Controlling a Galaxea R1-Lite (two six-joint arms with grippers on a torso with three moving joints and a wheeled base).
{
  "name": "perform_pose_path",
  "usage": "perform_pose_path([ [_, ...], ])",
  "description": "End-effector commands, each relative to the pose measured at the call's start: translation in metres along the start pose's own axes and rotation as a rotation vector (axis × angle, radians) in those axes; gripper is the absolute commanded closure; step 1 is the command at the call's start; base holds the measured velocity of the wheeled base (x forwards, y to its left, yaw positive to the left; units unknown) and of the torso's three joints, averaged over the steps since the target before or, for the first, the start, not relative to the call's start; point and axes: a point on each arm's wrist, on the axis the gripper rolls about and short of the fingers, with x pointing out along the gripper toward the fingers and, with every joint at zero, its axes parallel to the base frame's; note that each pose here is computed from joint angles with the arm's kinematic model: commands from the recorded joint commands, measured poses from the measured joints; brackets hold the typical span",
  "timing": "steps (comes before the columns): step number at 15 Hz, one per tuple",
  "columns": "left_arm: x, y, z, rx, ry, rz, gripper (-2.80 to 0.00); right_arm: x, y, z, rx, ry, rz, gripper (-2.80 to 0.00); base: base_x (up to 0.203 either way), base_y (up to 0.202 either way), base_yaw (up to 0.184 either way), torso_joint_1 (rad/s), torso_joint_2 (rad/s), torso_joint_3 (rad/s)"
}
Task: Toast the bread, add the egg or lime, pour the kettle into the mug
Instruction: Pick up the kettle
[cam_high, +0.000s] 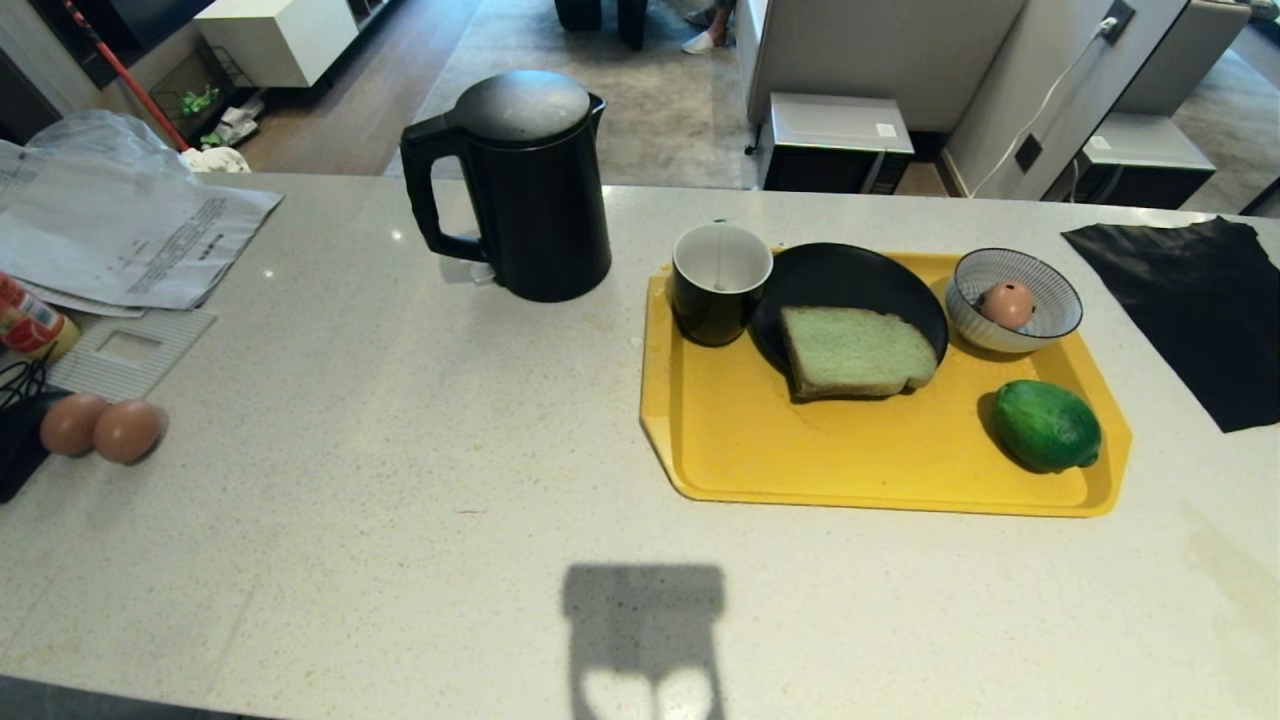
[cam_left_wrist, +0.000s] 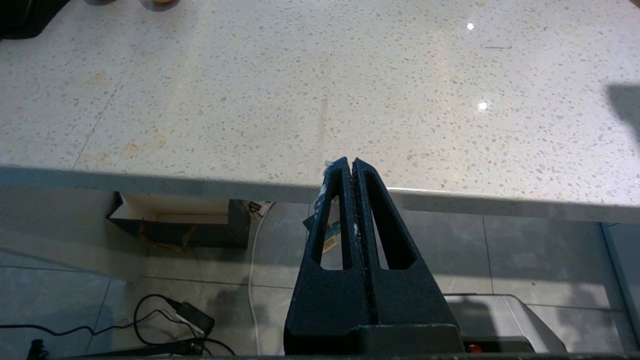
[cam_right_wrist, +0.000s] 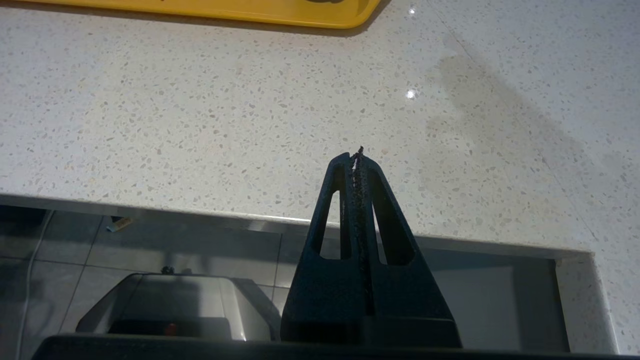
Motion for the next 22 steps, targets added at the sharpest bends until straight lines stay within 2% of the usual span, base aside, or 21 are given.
perform_pose_path([
  [1, 0.001, 0.000, -0.005, 0.003, 0.014, 0.001, 0.00, 0.000, 0.000, 0.000, 0.000, 0.001, 0.000, 0.00, 0.000, 0.000, 0.000, 0.000, 0.00, 0.000],
  [5, 0.000, 0.000, -0.001, 0.011, 0.003, 0.005, 0.00, 0.000, 0.000, 0.000, 0.001, 0.000, 0.000, 0.00, 0.000, 0.000, 0.000, 0.000, 0.00, 0.000],
  [6, -0.002, 0.000, 0.010, 0.013, -0.029, 0.010, 0.00, 0.000, 0.000, 0.000, 0.000, 0.001, 0.000, 0.00, 0.000, 0.000, 0.000, 0.000, 0.00, 0.000],
  [7, -0.006, 0.000, 0.027, 0.013, -0.056, 0.017, 0.00, 0.000, 0.000, 0.000, 0.001, 0.001, 0.000, 0.00, 0.000, 0.000, 0.000, 0.000, 0.00, 0.000],
  [8, -0.005, 0.000, 0.045, 0.012, -0.046, 0.028, 0.00, 0.000, 0.000, 0.000, 0.001, 0.002, 0.000, 0.00, 0.000, 0.000, 0.000, 0.000, 0.00, 0.000],
  [10, 0.012, -0.001, 0.090, 0.000, 0.020, 0.058, 0.00, 0.000, 0.000, 0.000, 0.001, 0.001, 0.000, 0.00, 0.000, 0.000, 0.000, 0.000, 0.00, 0.000],
  [12, 0.048, -0.002, 0.143, -0.019, 0.080, 0.088, 0.00, 0.000, 0.000, 0.000, 0.001, 0.001, 0.000, 0.00, 0.000, 0.000, 0.000, 0.000, 0.00, 0.000],
  [15, 0.105, -0.001, 0.182, -0.034, 0.131, 0.131, 0.00, 0.000, 0.000, 0.000, 0.000, 0.001, 0.000, 0.00, 0.000, 0.000, 0.000, 0.000, 0.00, 0.000],
  [16, 0.123, -0.001, 0.190, -0.039, 0.119, 0.139, 0.00, 0.000, 0.000, 0.000, 0.000, 0.001, 0.000, 0.00, 0.000, 0.000, 0.000, 0.000, 0.00, 0.000],
  [18, 0.160, 0.001, 0.206, -0.037, 0.041, 0.156, 0.00, 0.000, 0.000, 0.000, 0.000, 0.001, 0.000, 0.00, 0.000, 0.000, 0.000, 0.000, 0.00, 0.000],
  [20, 0.189, 0.007, 0.216, -0.002, -0.043, 0.185, 0.00, 0.000, 0.000, 0.000, 0.005, 0.001, 0.000, 0.00, 0.000, 0.000, 0.000, 0.000, 0.00, 0.000],
  [22, 0.203, 0.010, 0.216, 0.032, -0.059, 0.190, 0.00, 0.000, 0.000, 0.000, 0.000, 0.001, 0.000, 0.00, 0.000, 0.000, 0.000, 0.000, 0.00, 0.000],
])
